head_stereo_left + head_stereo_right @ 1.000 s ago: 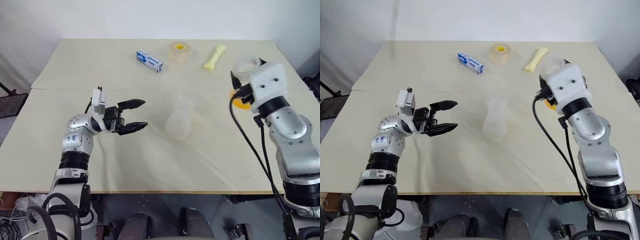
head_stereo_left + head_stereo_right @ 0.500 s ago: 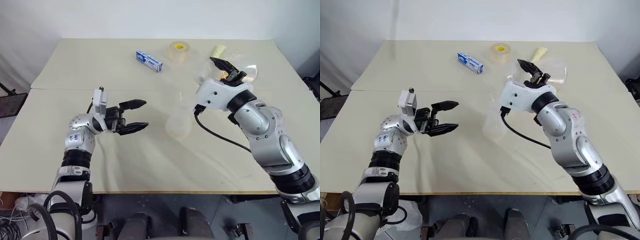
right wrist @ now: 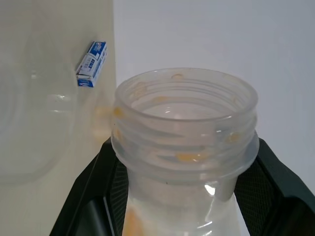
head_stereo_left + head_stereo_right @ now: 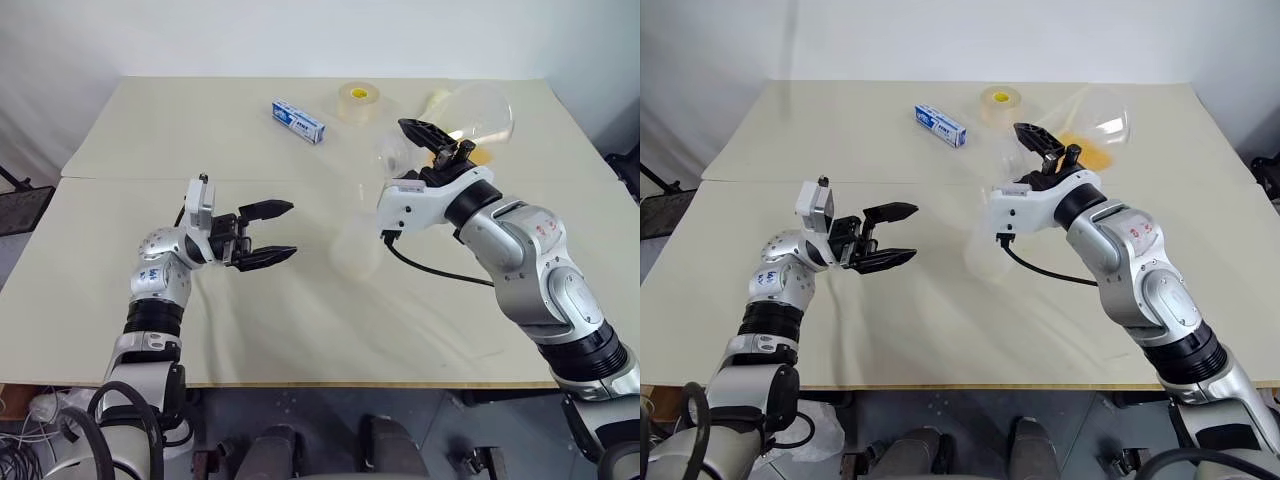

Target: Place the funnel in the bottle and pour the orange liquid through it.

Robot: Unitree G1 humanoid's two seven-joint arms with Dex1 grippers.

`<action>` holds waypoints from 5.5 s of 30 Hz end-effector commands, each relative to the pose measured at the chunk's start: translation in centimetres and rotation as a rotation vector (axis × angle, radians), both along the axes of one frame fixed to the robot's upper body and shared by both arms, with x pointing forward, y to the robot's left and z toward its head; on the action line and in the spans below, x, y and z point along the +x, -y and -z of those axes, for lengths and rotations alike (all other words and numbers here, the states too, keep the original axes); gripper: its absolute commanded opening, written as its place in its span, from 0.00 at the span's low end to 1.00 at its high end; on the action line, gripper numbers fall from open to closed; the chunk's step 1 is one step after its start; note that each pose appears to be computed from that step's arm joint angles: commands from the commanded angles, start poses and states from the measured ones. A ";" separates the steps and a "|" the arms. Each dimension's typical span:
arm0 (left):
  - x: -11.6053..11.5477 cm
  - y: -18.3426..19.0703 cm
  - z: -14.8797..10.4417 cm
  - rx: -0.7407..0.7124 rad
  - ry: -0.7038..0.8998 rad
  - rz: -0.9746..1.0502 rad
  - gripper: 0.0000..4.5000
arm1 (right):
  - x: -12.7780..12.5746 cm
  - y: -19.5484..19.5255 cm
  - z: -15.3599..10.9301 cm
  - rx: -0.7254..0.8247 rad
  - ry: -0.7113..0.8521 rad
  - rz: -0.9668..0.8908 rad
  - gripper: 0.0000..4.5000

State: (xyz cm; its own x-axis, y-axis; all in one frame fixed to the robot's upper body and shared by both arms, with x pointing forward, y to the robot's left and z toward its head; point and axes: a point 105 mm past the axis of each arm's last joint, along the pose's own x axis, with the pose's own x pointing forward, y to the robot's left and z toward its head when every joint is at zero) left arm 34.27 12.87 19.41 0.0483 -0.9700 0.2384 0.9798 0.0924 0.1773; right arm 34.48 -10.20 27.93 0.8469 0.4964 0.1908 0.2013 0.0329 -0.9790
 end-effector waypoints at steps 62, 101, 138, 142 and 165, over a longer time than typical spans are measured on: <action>0.4 0.7 -2.0 -0.016 0.052 0.040 1.00 | -0.5 1.6 -2.0 -0.294 0.244 0.011 0.55; 0.4 0.6 -1.3 0.038 0.052 0.041 1.00 | -0.5 0.8 -1.7 -0.352 0.258 -0.031 0.55; 1.9 1.1 -1.5 0.084 0.075 -0.055 1.00 | -1.3 1.3 -2.7 0.103 0.061 -0.040 0.55; 2.1 1.1 -1.7 0.075 0.059 -0.073 1.00 | -1.4 3.0 -4.1 0.410 -0.035 -0.016 0.55; 3.6 0.5 -0.4 0.156 -0.059 -0.194 1.00 | 0.4 19.5 3.2 1.453 -0.334 0.031 0.55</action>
